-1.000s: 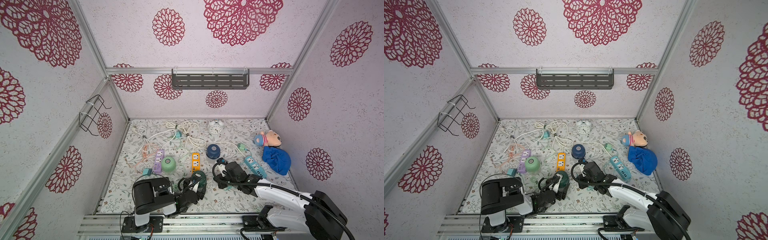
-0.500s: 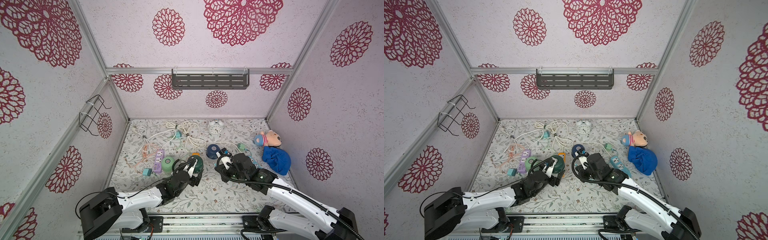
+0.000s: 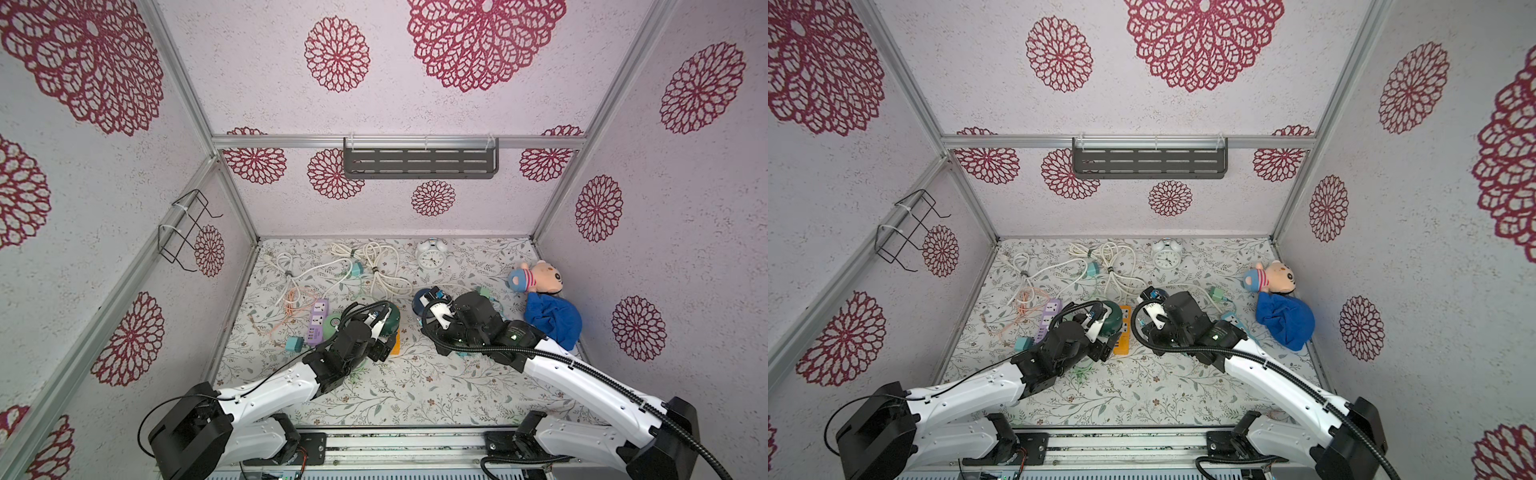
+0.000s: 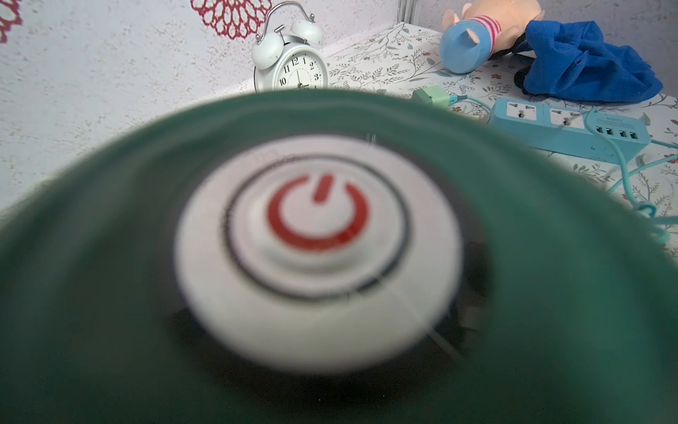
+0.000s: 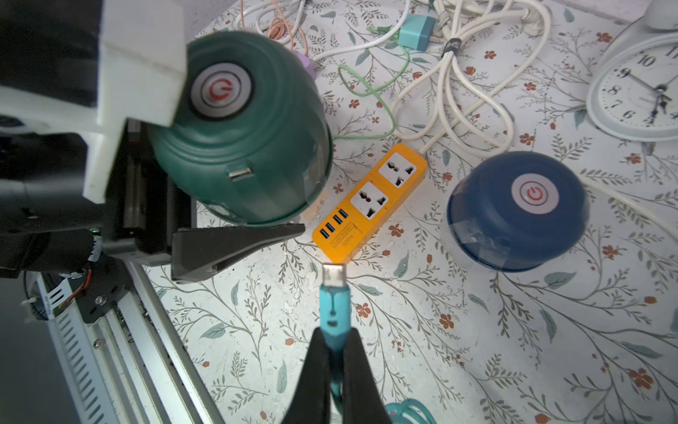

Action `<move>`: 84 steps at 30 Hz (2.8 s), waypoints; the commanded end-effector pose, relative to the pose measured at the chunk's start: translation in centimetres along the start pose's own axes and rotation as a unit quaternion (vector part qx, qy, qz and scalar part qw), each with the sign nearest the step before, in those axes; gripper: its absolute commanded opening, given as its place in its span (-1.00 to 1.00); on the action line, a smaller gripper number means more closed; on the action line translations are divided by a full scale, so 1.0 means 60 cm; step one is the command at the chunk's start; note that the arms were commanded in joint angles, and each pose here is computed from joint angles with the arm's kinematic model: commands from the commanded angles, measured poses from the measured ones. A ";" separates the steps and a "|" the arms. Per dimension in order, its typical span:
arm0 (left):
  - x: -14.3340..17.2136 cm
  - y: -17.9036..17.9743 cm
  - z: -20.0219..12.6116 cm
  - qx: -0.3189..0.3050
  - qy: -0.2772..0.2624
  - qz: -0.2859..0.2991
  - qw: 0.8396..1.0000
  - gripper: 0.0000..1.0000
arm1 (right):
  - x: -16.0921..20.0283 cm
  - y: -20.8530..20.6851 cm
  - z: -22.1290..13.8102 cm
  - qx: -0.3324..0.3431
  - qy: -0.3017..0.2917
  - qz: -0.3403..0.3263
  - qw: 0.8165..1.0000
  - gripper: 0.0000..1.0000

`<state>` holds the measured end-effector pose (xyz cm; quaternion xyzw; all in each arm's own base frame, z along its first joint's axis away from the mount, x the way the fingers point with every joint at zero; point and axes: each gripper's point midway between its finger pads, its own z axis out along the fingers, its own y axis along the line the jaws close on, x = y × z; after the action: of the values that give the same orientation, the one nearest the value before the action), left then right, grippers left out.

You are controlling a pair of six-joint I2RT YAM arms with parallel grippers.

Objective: Charge the cordless meat grinders
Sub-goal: Insert the charging cable into the cordless meat grinder.

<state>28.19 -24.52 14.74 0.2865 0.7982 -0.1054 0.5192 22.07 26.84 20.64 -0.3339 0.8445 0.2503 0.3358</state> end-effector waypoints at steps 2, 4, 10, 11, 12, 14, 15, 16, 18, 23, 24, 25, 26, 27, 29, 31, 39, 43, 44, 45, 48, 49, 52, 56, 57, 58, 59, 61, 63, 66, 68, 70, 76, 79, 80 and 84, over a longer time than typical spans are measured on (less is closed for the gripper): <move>-0.037 0.002 0.001 0.005 -0.026 0.021 0.999 0.22 | -0.030 0.037 -0.007 -0.054 -0.008 -0.016 0.998 -1.00; -0.042 0.002 0.001 0.005 -0.028 0.026 0.999 0.22 | -0.034 0.045 -0.004 -0.067 -0.005 -0.014 0.998 -1.00; -0.046 -0.002 -0.003 0.012 -0.027 0.031 0.999 0.20 | -0.047 0.057 -0.005 -0.084 -0.006 -0.009 0.996 -1.00; -0.047 -0.003 -0.006 0.015 -0.026 0.032 0.999 0.20 | -0.048 0.061 -0.007 -0.090 -0.008 -0.008 0.996 -1.00; -0.048 -0.003 -0.009 0.016 -0.026 0.032 0.999 0.20 | -0.049 0.063 -0.008 -0.092 -0.011 -0.008 0.996 -1.00; -0.050 -0.001 -0.014 0.015 -0.028 0.036 0.999 0.20 | -0.051 0.065 -0.009 -0.094 -0.012 -0.008 0.996 -1.00; -0.051 0.000 -0.016 0.013 -0.030 0.038 0.999 0.20 | -0.051 0.065 -0.009 -0.093 -0.010 -0.008 0.996 -1.00; -0.053 0.002 -0.019 0.011 -0.031 0.040 0.999 0.20 | -0.051 0.066 -0.010 -0.094 -0.009 -0.008 0.996 -1.00; -0.057 0.004 -0.022 0.008 -0.034 0.045 0.998 0.20 | -0.051 0.068 -0.010 -0.096 -0.007 -0.008 0.995 -1.00; -0.061 0.006 -0.024 0.006 -0.037 0.063 0.997 0.20 | -0.053 0.073 -0.011 -0.101 -0.003 -0.008 0.995 -1.00; -0.062 0.007 -0.023 0.004 -0.038 0.066 0.997 0.20 | -0.054 0.074 -0.012 -0.102 -0.003 -0.008 0.995 -1.00; -0.064 0.006 -0.024 0.005 -0.040 0.069 0.997 0.20 | -0.054 0.075 -0.012 -0.103 -0.001 -0.008 0.995 -1.00; -0.066 0.006 -0.023 0.004 -0.041 0.072 0.997 0.20 | -0.054 0.075 -0.012 -0.103 -0.001 -0.008 0.995 -1.00; -0.069 0.007 -0.024 0.003 -0.043 0.073 0.996 0.20 | -0.054 0.076 -0.012 -0.103 0.000 -0.009 0.995 -1.00; -0.073 0.008 -0.026 0.001 -0.046 0.074 0.996 0.19 | -0.054 0.077 -0.012 -0.103 0.001 -0.009 0.995 -1.00; -0.077 0.009 -0.027 0.000 -0.049 0.075 0.996 0.20 | -0.052 0.079 -0.011 -0.104 0.004 -0.009 0.994 -1.00; -0.087 0.012 -0.032 -0.004 -0.057 0.078 0.995 0.20 | -0.052 0.081 -0.012 -0.106 0.010 -0.011 0.994 -1.00; -0.086 0.012 -0.032 -0.003 -0.054 0.081 0.995 0.19 | -0.052 0.081 -0.012 -0.105 0.010 -0.012 0.994 -1.00; -0.086 0.012 -0.033 -0.002 -0.054 0.080 0.995 0.20 | -0.051 0.081 -0.011 -0.105 0.011 -0.013 0.994 -1.00; -0.085 0.010 -0.033 0.000 -0.054 0.080 0.995 0.19 | -0.051 0.079 -0.010 -0.103 0.012 -0.012 0.995 -1.00; -0.085 0.008 -0.035 0.004 -0.053 0.081 0.995 0.19 | -0.052 0.077 -0.009 -0.099 0.012 -0.013 0.995 -1.00; -0.084 0.009 -0.035 0.004 -0.052 0.081 0.995 0.19 | -0.053 0.077 -0.010 -0.099 0.011 -0.013 0.995 -1.00; -0.080 0.008 -0.036 0.005 -0.049 0.084 0.995 0.18 | -0.056 0.078 -0.012 -0.098 0.008 -0.014 0.995 -1.00; -0.078 0.007 -0.039 0.008 -0.049 0.086 0.995 0.17 | -0.058 0.076 -0.014 -0.096 0.007 -0.016 0.995 -1.00; -0.076 0.007 -0.039 0.009 -0.047 0.087 0.995 0.17 | -0.057 0.076 -0.013 -0.096 0.008 -0.015 0.995 -1.00; -0.076 0.006 -0.039 0.010 -0.046 0.088 0.995 0.17 | -0.057 0.078 -0.013 -0.099 0.009 -0.016 0.995 -1.00; -0.074 0.005 -0.039 0.011 -0.044 0.089 0.995 0.17 | -0.058 0.080 -0.013 -0.101 0.009 -0.016 0.995 -1.00; -0.072 0.004 -0.039 0.013 -0.043 0.091 0.995 0.16 | -0.058 0.081 -0.012 -0.103 0.011 -0.014 0.995 -1.00; -0.071 0.002 -0.039 0.014 -0.042 0.092 0.995 0.16 | -0.058 0.081 -0.014 -0.104 0.010 -0.014 0.994 -1.00; -0.069 0.000 -0.038 0.014 -0.040 0.094 0.995 0.17 | -0.059 0.082 -0.015 -0.105 0.009 -0.016 0.994 -1.00; -0.070 -0.001 -0.038 0.014 -0.040 0.095 0.995 0.16 | -0.059 0.082 -0.016 -0.105 0.009 -0.016 0.994 -1.00; -0.068 -0.003 -0.036 0.016 -0.037 0.098 0.994 0.16 | -0.058 0.083 -0.014 -0.107 0.012 -0.016 0.994 -1.00; -0.069 -0.006 -0.035 0.019 -0.037 0.101 0.994 0.16 | -0.055 0.084 -0.013 -0.108 0.016 -0.019 0.994 -1.00; -0.068 -0.008 -0.034 0.018 -0.033 0.105 0.994 0.16 | -0.054 0.085 -0.013 -0.109 0.018 -0.020 0.994 -1.00; -0.068 -0.009 -0.034 0.019 -0.033 0.106 0.994 0.16 | -0.052 0.085 -0.013 -0.110 0.019 -0.019 0.994 -1.00; -0.069 -0.009 -0.034 0.018 -0.034 0.105 0.994 0.16 | -0.052 0.085 -0.014 -0.111 0.020 -0.020 0.993 -1.00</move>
<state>27.12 -24.56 16.86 0.3759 0.7624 -0.0672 0.5224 19.79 30.16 22.49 -0.3764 0.8296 0.3151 0.2662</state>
